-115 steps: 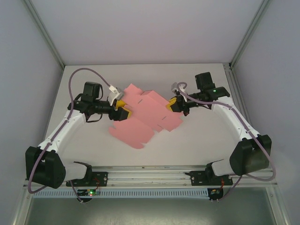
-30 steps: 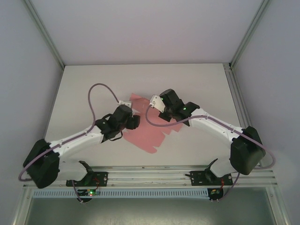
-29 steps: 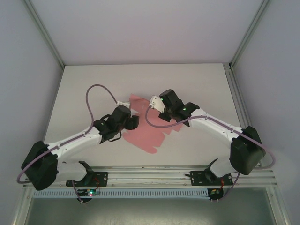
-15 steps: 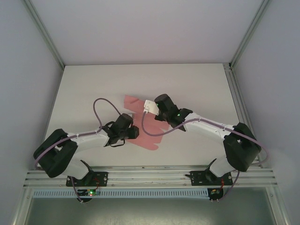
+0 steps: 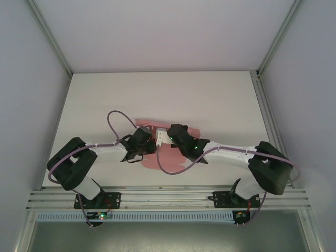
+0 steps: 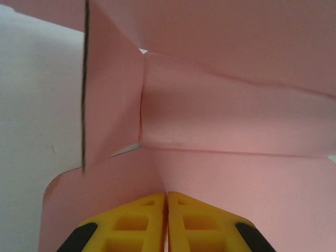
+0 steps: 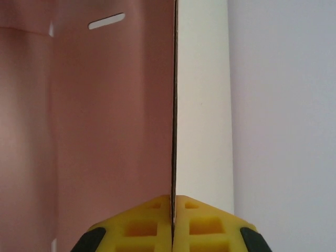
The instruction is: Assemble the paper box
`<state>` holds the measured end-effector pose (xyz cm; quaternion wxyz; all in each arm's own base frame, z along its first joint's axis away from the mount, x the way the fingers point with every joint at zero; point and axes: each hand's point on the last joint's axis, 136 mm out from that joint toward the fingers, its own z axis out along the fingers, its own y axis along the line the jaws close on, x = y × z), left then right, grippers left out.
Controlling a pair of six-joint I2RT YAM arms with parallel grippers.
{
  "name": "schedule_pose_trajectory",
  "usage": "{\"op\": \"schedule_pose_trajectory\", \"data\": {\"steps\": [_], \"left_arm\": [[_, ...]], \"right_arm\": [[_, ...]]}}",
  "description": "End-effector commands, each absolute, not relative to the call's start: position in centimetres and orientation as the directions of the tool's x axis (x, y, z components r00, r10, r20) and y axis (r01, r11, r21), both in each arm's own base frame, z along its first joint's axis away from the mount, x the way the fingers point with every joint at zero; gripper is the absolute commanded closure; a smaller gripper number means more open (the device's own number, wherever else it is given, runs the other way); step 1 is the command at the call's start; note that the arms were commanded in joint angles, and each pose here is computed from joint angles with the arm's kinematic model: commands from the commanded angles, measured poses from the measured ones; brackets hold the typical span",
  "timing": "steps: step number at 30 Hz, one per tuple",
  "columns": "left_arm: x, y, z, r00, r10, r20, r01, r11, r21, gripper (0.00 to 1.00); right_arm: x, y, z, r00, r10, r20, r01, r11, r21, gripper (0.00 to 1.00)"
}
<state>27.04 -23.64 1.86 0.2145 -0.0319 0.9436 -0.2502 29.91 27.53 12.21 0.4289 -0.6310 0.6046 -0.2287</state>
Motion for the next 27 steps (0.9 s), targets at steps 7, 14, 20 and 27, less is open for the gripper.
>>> {"op": "schedule_pose_trajectory", "data": {"steps": [7, 14, 20, 27], "left_arm": [[27.7, -23.1, 0.3, -0.889, -0.226, -0.399, -0.004, 0.875, -0.485, 0.9], [26.9, -23.2, 0.7, -0.894, -0.192, -0.404, 0.032, 0.873, -0.486, 0.9], [26.4, -21.8, 3.1, -0.875, -0.154, -0.459, 0.065, 0.902, -0.427, 0.88], [25.7, -18.5, 9.1, -0.83, -0.168, -0.533, 0.036, 0.935, -0.352, 0.71]], "right_arm": [[19.7, 27.5, 3.0, 0.174, -0.955, -0.24, -0.872, -0.036, -0.488, 1.0], [20.3, 26.6, -0.4, 0.118, -0.983, -0.143, -0.878, -0.036, -0.477, 1.0], [25.8, 24.9, 3.1, 0.041, -0.994, -0.098, -0.772, 0.03, -0.635, 1.0], [29.2, 24.3, 7.9, 0.058, -0.982, -0.18, -0.774, 0.069, -0.63, 1.0]]}}
